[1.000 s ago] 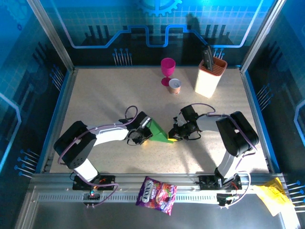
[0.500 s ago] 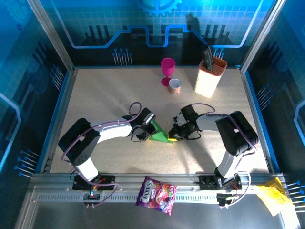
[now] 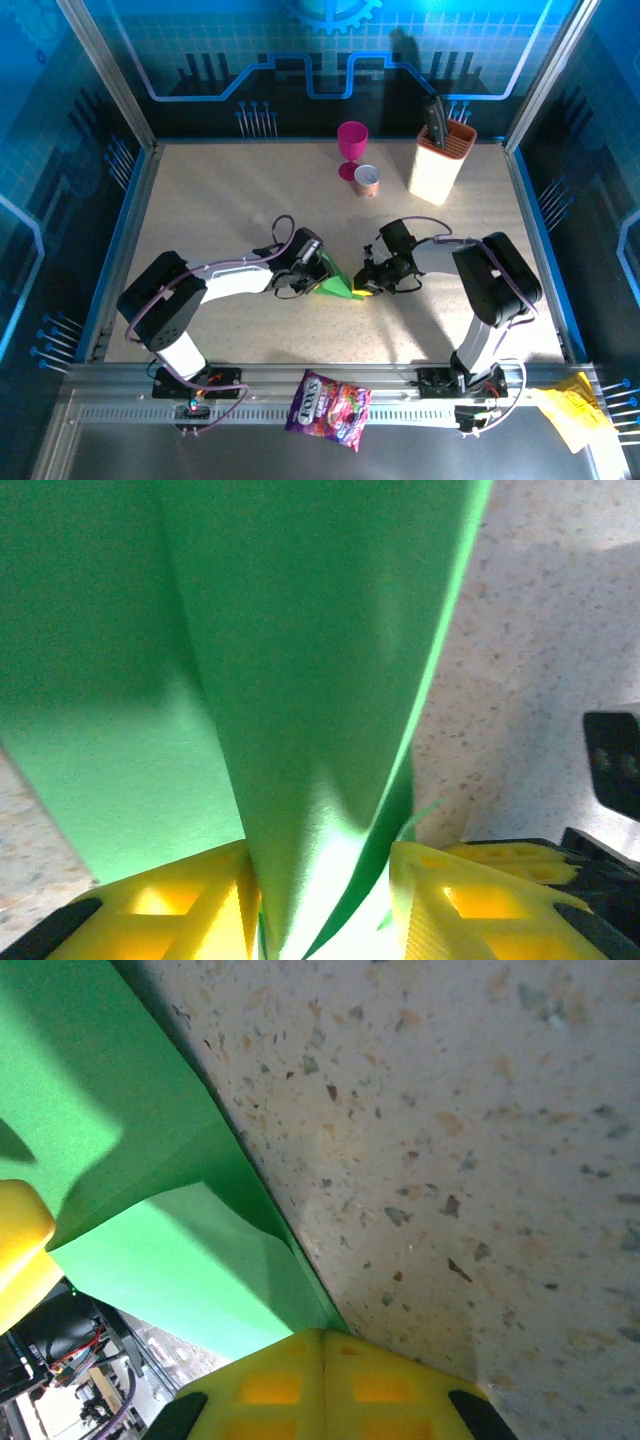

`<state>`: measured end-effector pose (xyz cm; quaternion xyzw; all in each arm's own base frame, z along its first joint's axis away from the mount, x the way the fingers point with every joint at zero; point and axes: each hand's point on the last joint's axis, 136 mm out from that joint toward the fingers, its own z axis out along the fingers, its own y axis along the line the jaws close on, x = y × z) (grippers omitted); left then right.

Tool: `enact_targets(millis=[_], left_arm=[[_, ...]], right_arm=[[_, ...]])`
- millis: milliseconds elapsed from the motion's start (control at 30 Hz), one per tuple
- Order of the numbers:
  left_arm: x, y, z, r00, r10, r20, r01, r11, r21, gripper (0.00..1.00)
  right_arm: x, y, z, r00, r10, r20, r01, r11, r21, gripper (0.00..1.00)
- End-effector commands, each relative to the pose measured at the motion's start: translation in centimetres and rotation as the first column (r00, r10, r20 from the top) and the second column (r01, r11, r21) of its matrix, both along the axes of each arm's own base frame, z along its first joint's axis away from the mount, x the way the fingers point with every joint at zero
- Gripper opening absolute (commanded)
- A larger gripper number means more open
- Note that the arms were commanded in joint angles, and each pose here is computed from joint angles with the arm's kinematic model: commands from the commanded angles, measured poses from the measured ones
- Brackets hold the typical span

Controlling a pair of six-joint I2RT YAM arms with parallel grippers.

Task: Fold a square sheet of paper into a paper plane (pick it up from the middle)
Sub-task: Fourth fold the wing at the center of the table.

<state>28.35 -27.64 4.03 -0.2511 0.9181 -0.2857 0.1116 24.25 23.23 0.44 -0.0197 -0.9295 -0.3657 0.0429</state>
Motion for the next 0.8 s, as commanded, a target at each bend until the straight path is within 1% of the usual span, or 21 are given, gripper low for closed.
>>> enact_targets(millis=[0,233,433,633,767], left_arm=[[0.5,-1.3,0.5,0.999,-0.035,0.039,0.037,0.997,-0.061,0.4],[0.7,-2.0,0.6,0.997,-0.058,0.057,0.063,0.994,-0.084,0.41],[-0.2,-0.8,0.1,0.997,-0.06,0.045,0.061,0.997,-0.04,0.47],[-1.2,0.7,-0.4,0.997,-0.063,0.042,0.063,0.998,0.004,0.47],[-1.3,1.1,-0.3,0.996,-0.066,0.054,0.066,0.998,0.016,0.47]], right_arm=[[-2.7,-3.2,-5.8,0.996,-0.014,-0.091,-0.006,0.976,-0.22,0.0],[-2.8,-3.3,-5.9,0.996,-0.019,-0.091,-0.002,0.974,-0.226,0.0],[-2.8,-3.4,-6.0,0.995,-0.022,-0.093,0.0,0.973,-0.231,0.0],[-2.9,-3.5,-6.1,0.995,-0.022,-0.092,0.0,0.972,-0.235,0.0],[-3.0,-3.6,-6.2,0.995,-0.024,-0.095,0.0,0.971,-0.238,0.0]])
